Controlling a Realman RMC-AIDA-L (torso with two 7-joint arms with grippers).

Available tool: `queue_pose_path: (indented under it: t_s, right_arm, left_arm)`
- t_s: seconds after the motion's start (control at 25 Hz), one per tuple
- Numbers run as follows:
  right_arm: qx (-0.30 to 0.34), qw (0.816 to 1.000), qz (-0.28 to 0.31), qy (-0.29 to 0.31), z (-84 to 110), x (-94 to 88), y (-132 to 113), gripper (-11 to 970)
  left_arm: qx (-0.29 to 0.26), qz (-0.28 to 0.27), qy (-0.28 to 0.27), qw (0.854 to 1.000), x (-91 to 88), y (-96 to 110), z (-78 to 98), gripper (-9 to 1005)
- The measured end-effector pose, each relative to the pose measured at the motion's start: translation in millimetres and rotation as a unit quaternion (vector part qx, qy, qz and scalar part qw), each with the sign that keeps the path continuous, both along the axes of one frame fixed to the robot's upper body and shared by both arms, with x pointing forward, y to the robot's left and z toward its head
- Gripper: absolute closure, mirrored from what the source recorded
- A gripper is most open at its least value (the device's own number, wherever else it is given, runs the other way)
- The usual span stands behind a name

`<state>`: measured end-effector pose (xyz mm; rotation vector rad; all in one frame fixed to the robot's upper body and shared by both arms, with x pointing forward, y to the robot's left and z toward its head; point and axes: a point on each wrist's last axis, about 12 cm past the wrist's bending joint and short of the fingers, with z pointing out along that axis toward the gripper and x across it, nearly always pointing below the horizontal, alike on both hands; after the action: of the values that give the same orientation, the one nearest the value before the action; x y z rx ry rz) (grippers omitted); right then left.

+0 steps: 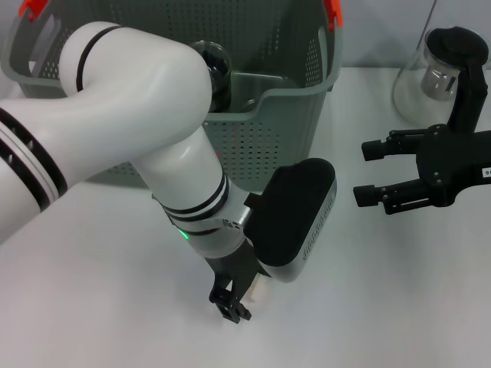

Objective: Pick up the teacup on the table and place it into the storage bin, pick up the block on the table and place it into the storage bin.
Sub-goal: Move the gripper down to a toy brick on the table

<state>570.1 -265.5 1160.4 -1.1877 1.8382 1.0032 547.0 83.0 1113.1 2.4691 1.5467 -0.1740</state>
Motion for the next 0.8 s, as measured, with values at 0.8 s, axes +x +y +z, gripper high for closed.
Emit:
queue_pose_path:
  t_s: [0.8]
  right_arm:
    - [0.0,1.0,0.0,-0.001,0.4,0.5,0.4,48]
  left_arm:
    - [-0.003,-0.002,-0.011,1.0,1.8,-2.8,-2.1,364]
